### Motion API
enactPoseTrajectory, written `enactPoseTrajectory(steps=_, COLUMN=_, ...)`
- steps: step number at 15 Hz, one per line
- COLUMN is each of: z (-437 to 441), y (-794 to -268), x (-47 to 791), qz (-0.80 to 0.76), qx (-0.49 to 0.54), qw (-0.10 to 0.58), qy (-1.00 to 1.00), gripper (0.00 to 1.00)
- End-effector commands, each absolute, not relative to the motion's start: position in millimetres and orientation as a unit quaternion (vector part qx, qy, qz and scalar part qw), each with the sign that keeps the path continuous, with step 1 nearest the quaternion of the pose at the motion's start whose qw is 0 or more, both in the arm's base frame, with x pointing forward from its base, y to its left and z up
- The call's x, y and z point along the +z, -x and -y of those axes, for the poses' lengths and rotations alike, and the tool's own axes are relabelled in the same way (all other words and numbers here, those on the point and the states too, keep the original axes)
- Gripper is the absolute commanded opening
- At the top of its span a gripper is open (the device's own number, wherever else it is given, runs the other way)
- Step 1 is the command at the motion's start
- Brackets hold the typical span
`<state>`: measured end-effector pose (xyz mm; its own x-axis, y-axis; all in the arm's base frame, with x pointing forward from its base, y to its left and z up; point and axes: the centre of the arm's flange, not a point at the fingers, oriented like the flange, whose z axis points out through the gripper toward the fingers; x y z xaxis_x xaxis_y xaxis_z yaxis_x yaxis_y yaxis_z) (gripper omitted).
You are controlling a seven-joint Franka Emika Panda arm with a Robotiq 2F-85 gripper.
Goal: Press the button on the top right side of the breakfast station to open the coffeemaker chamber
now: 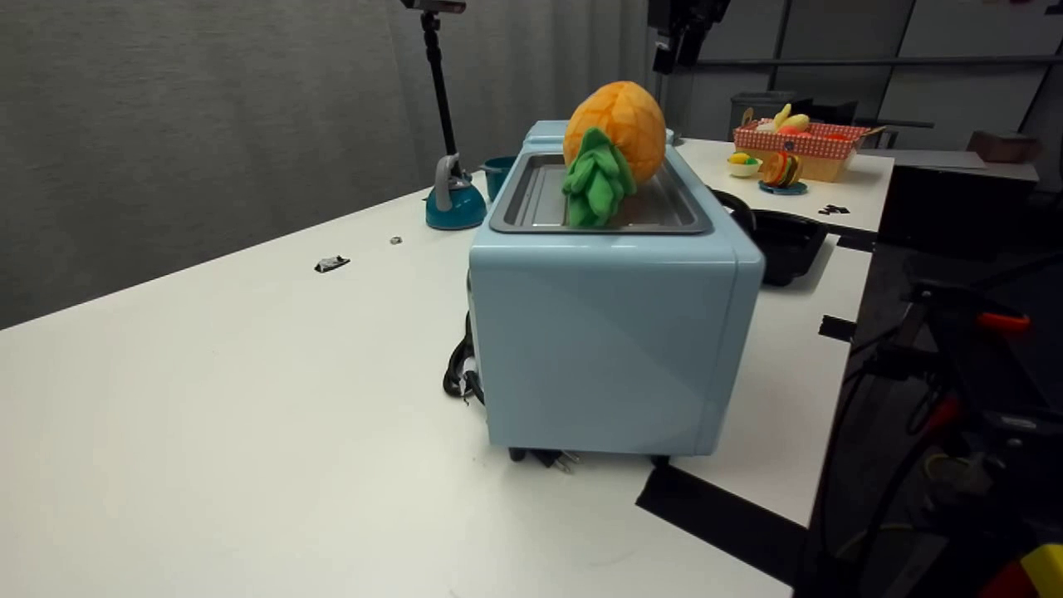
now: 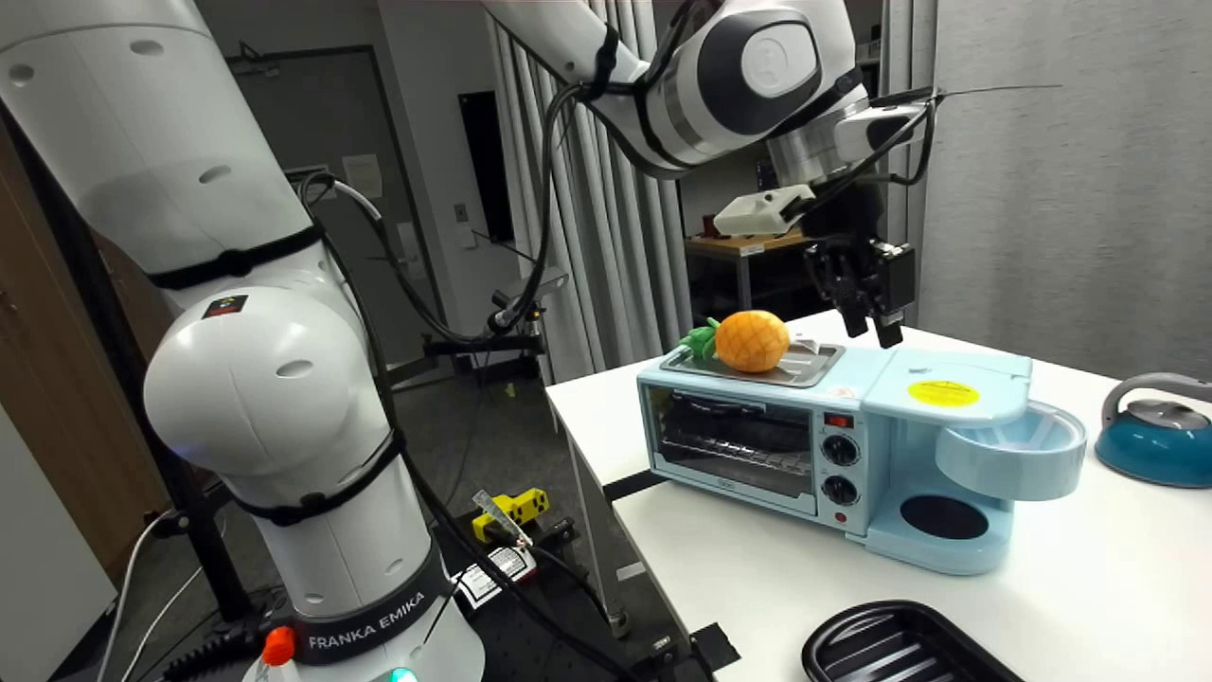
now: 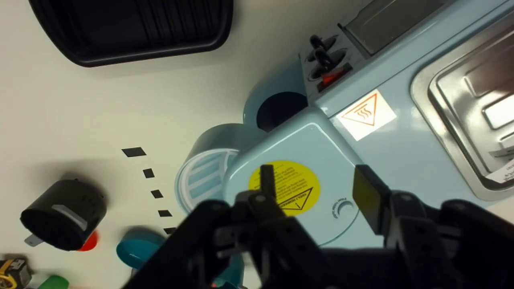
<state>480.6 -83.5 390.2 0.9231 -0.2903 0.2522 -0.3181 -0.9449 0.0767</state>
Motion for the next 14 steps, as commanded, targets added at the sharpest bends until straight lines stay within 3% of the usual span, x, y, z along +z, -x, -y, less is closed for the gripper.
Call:
enactPoseTrajectory(steps=1, z=81, y=-464, x=396, qz=0.155, qx=0.144, qw=0.066, qy=-0.975, gripper=0.85)
enactPoseTrajectory(steps=3, z=80, y=-463, x=397, qz=0.154, qx=0.147, qw=0.068, qy=-0.975, gripper=0.99)
enactPoseTrajectory(steps=14, z=83, y=-472, x=398, qz=0.151, qx=0.134, qw=0.065, qy=-0.977, gripper=1.00)
